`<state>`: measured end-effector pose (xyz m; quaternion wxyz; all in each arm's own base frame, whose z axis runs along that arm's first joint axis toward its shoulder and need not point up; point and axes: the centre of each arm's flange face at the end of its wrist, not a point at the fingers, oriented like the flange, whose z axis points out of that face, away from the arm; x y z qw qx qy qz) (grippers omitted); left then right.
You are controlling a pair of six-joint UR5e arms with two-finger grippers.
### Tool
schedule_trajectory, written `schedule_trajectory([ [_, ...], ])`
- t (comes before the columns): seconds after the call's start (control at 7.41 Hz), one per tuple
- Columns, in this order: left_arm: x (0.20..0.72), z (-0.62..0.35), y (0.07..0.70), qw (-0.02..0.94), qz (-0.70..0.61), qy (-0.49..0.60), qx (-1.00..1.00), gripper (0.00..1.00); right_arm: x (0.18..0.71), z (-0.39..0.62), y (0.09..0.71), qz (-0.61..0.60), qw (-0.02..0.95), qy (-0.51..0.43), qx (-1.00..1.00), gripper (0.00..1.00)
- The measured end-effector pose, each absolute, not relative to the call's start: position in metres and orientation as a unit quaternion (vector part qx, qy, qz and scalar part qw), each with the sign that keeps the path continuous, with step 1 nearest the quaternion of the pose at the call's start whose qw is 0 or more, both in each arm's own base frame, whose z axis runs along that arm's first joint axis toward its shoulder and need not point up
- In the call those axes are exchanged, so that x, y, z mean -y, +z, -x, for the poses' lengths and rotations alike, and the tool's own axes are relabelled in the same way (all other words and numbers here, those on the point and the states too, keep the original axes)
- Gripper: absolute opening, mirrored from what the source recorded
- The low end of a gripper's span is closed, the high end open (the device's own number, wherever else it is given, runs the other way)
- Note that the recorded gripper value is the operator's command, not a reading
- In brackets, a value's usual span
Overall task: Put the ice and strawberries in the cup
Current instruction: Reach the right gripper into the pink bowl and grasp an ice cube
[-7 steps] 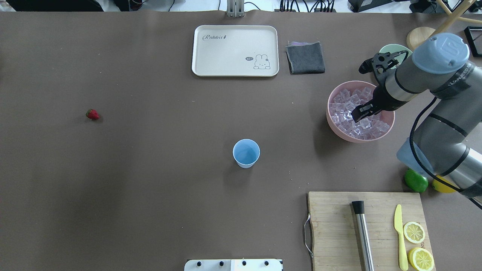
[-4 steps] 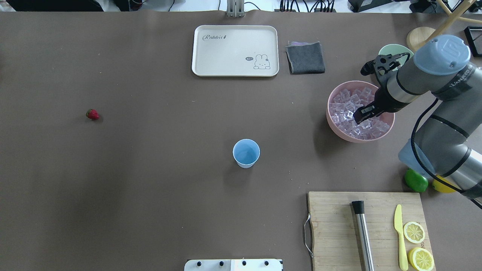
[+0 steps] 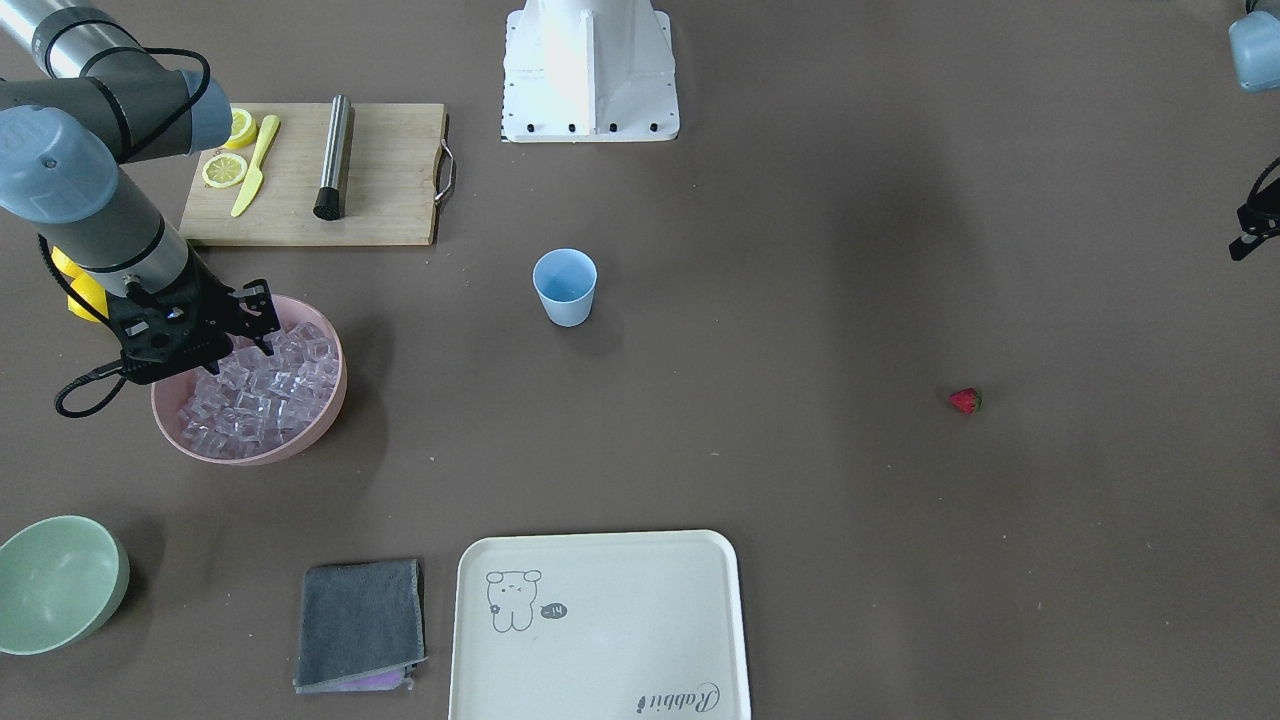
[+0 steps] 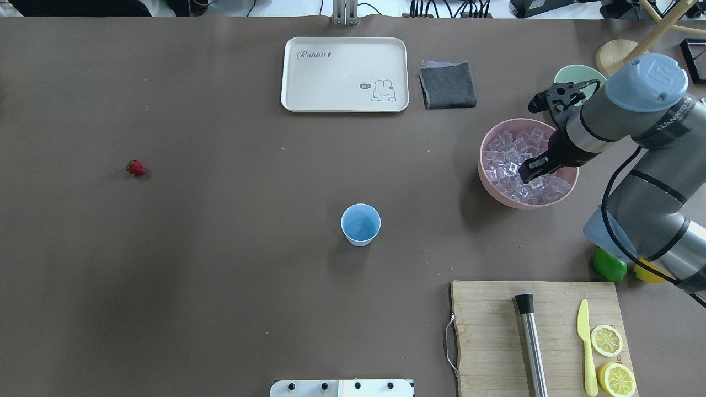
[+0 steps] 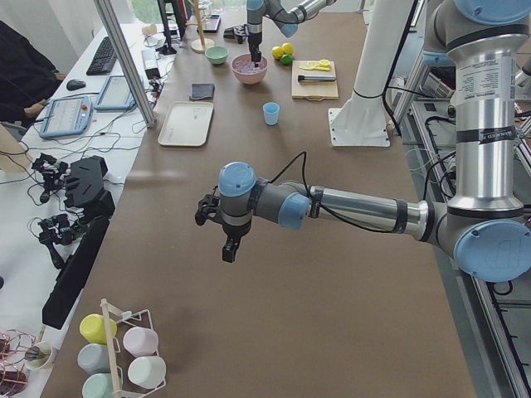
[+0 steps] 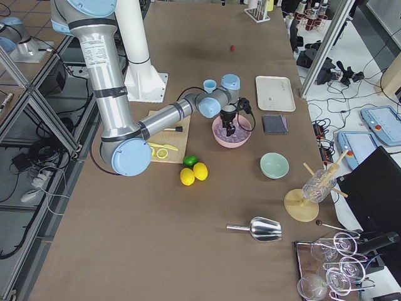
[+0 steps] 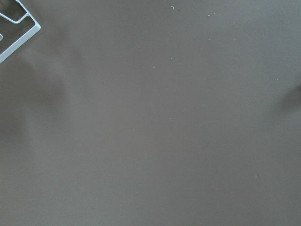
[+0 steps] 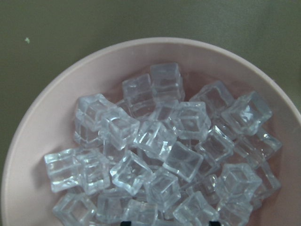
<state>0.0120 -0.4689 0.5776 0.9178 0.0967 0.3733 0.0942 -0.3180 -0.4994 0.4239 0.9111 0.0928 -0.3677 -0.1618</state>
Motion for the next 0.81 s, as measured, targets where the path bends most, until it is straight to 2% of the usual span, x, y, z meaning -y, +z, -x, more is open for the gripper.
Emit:
schedule_trajectory([
  [0.13, 0.4689, -0.012, 0.5782, 0.918, -0.096, 0.094, -0.373, 0.97, 0.4982, 0.3201, 0.424, -0.092, 0.911, -0.164, 0.368, 0.55],
  [0.27, 0.4693, -0.012, 0.5781, 0.918, -0.096, 0.094, -0.373, 0.97, 0.4973, 0.3214, 0.424, -0.092, 0.911, -0.165, 0.368, 0.34],
  [0.54, 0.47, -0.0122, 0.5777, 0.918, -0.097, 0.094, -0.373, 0.97, 0.4963, 0.3218, 0.4253, -0.09, 0.91, -0.167, 0.368, 0.0],
  [0.81, 0.4694, -0.0119, 0.578, 0.918, -0.097, 0.094, -0.373, 0.97, 0.4958, 0.3202, 0.4281, -0.088, 0.91, -0.168, 0.368, 0.0],
])
